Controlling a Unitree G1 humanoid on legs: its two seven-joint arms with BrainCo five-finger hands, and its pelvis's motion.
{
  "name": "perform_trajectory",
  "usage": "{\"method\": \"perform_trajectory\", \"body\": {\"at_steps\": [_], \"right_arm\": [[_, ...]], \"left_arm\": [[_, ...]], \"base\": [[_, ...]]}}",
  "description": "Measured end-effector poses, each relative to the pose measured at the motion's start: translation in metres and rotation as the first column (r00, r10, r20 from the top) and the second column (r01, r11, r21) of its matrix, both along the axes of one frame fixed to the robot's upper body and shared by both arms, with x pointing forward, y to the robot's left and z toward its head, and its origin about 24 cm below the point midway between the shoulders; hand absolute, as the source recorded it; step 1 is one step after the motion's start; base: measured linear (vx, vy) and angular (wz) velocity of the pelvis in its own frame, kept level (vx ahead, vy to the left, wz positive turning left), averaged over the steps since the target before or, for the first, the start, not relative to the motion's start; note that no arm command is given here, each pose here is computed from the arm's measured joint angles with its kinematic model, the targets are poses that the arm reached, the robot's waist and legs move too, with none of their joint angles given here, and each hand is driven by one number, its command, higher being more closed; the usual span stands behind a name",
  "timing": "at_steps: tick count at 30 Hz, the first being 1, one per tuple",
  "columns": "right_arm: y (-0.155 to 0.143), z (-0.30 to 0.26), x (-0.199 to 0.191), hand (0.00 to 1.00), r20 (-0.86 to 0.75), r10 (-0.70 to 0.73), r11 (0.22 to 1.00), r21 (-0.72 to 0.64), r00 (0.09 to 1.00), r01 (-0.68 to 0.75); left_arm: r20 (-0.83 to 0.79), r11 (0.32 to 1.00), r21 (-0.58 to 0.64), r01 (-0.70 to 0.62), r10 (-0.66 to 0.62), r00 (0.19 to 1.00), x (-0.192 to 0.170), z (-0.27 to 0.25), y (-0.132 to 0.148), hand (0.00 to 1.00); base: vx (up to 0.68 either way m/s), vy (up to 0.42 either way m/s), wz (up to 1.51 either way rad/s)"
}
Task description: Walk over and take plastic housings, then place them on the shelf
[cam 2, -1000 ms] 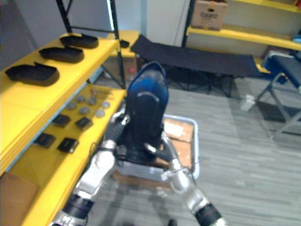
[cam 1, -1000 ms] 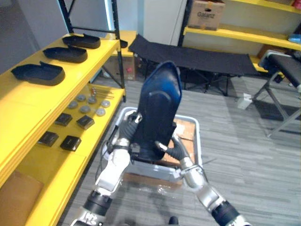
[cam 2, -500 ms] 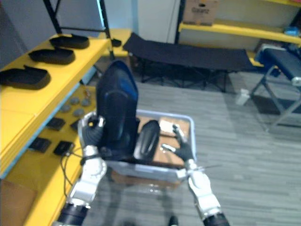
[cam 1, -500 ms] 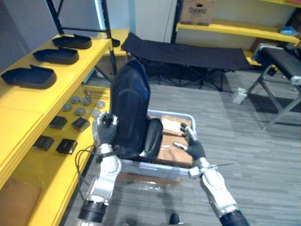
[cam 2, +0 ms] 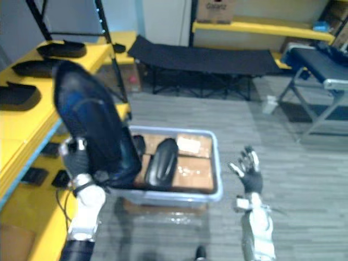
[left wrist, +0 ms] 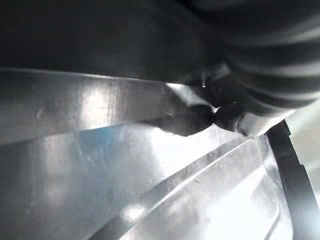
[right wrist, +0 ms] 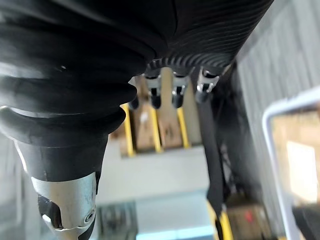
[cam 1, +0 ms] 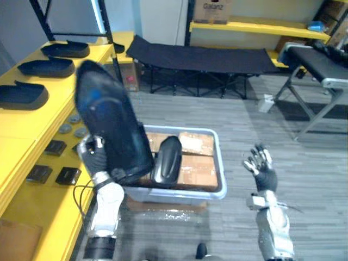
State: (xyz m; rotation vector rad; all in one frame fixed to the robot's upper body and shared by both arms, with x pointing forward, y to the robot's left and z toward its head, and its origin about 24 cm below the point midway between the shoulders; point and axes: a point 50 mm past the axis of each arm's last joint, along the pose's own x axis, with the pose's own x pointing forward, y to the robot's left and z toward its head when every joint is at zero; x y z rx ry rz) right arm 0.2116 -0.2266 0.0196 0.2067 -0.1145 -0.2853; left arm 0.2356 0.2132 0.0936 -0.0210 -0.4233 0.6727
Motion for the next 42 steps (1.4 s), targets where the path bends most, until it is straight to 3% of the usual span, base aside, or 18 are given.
{"method": "perform_trajectory", "body": {"at_steps": [2,6,13,23,30,37,42], "right_arm": [[-0.003,-0.001,-0.003,0.0,-0.045,-0.095,0.988,-0.123,0.994,0.089],[-0.011,-0.002,-0.008,0.0,-0.057,-0.194,0.975,-0.118,0.979,0.186],[-0.015,-0.005,-0.017,0.0,-0.084,-0.247,0.964,-0.124,0.965,0.236],[-0.014,-0.005,-0.015,0.0,-0.102,-0.235,0.962,-0.167,0.967,0.217],[-0.004,-0.004,-0.007,0.0,-0.09,-0.119,0.988,-0.11,0.989,0.109],[0.063,-0.004,0.027,0.0,-0.096,0.207,0.975,-0.062,0.974,-0.214],[0.083,-0.007,0.04,0.0,-0.113,0.283,0.955,-0.06,0.952,-0.291]], "left_arm": [[0.101,0.996,-0.046,0.073,-0.068,0.993,-0.01,0.011,-0.003,1.0],[0.185,0.989,-0.037,0.146,-0.137,0.973,-0.025,0.022,-0.004,1.0],[0.209,0.982,-0.068,0.175,-0.157,0.965,-0.042,0.021,0.008,1.0],[0.243,0.992,-0.021,0.128,-0.119,0.963,-0.056,0.032,0.022,1.0],[0.231,0.999,-0.018,0.026,-0.021,0.973,-0.062,0.032,0.03,1.0],[0.137,0.972,-0.033,-0.234,0.236,0.962,-0.095,0.017,0.052,1.0],[0.062,0.916,0.011,-0.402,0.401,0.914,-0.129,0.009,0.072,1.0]], "base": [[0.0,0.004,0.02],[0.0,0.002,0.01],[0.02,-0.001,0.07],[0.03,0.009,0.06],[0.0,-0.005,0.15],[0.03,-0.018,0.64],[0.06,0.025,0.74]]}}
